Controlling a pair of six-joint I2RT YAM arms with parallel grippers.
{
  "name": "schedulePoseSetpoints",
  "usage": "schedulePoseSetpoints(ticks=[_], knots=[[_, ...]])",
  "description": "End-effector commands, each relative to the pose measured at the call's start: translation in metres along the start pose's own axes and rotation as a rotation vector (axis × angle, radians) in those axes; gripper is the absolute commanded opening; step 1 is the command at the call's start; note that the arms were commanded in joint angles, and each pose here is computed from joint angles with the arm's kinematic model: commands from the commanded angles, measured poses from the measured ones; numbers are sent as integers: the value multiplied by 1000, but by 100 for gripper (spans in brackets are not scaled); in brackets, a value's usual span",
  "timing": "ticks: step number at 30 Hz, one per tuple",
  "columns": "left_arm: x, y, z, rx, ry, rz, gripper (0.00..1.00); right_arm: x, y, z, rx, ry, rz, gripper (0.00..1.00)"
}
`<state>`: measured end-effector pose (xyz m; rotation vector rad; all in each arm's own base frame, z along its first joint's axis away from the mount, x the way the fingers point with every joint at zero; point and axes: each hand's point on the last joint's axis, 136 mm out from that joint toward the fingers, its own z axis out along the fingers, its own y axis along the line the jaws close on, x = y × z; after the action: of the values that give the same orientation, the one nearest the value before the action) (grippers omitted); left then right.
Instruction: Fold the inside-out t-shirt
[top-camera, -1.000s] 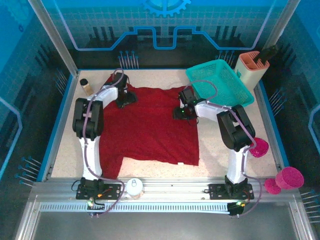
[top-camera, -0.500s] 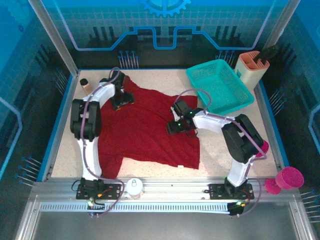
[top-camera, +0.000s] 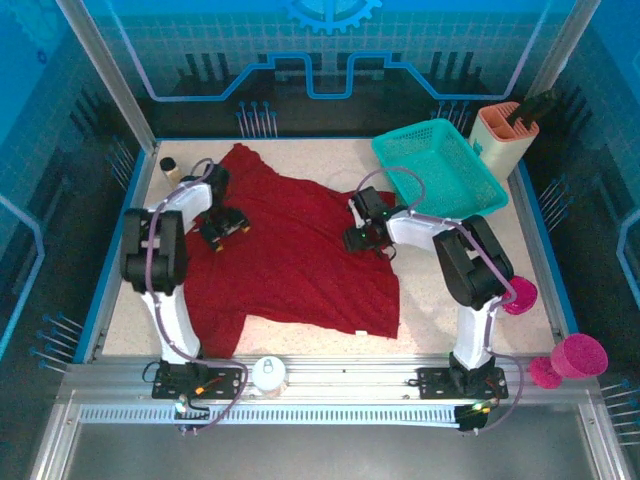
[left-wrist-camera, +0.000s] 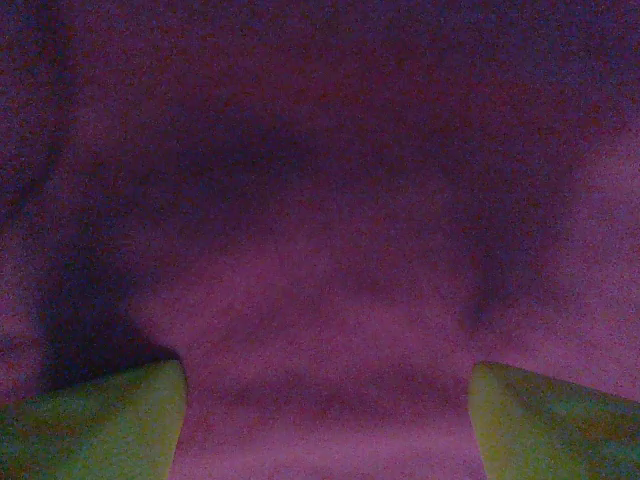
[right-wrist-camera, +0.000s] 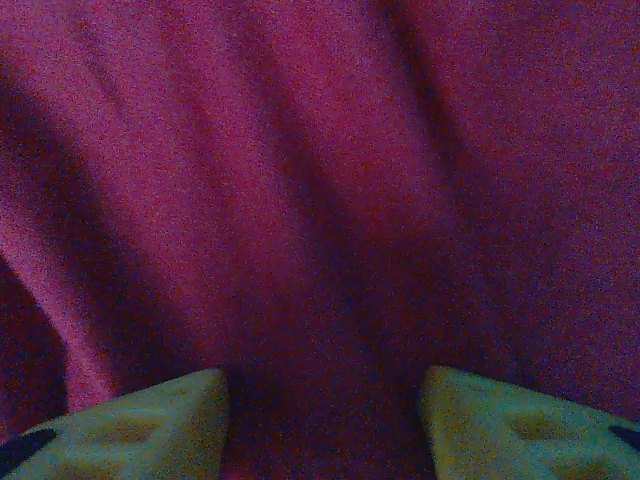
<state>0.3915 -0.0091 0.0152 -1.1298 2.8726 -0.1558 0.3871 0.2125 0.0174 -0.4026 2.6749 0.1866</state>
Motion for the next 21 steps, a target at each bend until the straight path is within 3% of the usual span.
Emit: schedulePoseSetpoints(ticks=[1, 7, 11, 14, 17, 21], knots=[[-15, -18, 14, -17, 52, 33, 74, 71, -15, 0, 144, 207, -53, 54], [-48, -57, 17, -40, -16, 206, 73, 133, 38, -18, -40, 382, -103, 50], [-61, -88, 18, -70, -77, 284, 73, 169, 71, -32, -87, 465, -168, 48], [-59, -127, 20, -27, -107, 373, 73, 197, 118, -41, -262, 502, -222, 47], [-46, -183, 20, 81, -140, 560, 74, 205, 157, -46, -385, 503, -223, 51], [-37, -226, 12, 136, -236, 729, 78, 170, 174, -49, -378, 408, -227, 58]])
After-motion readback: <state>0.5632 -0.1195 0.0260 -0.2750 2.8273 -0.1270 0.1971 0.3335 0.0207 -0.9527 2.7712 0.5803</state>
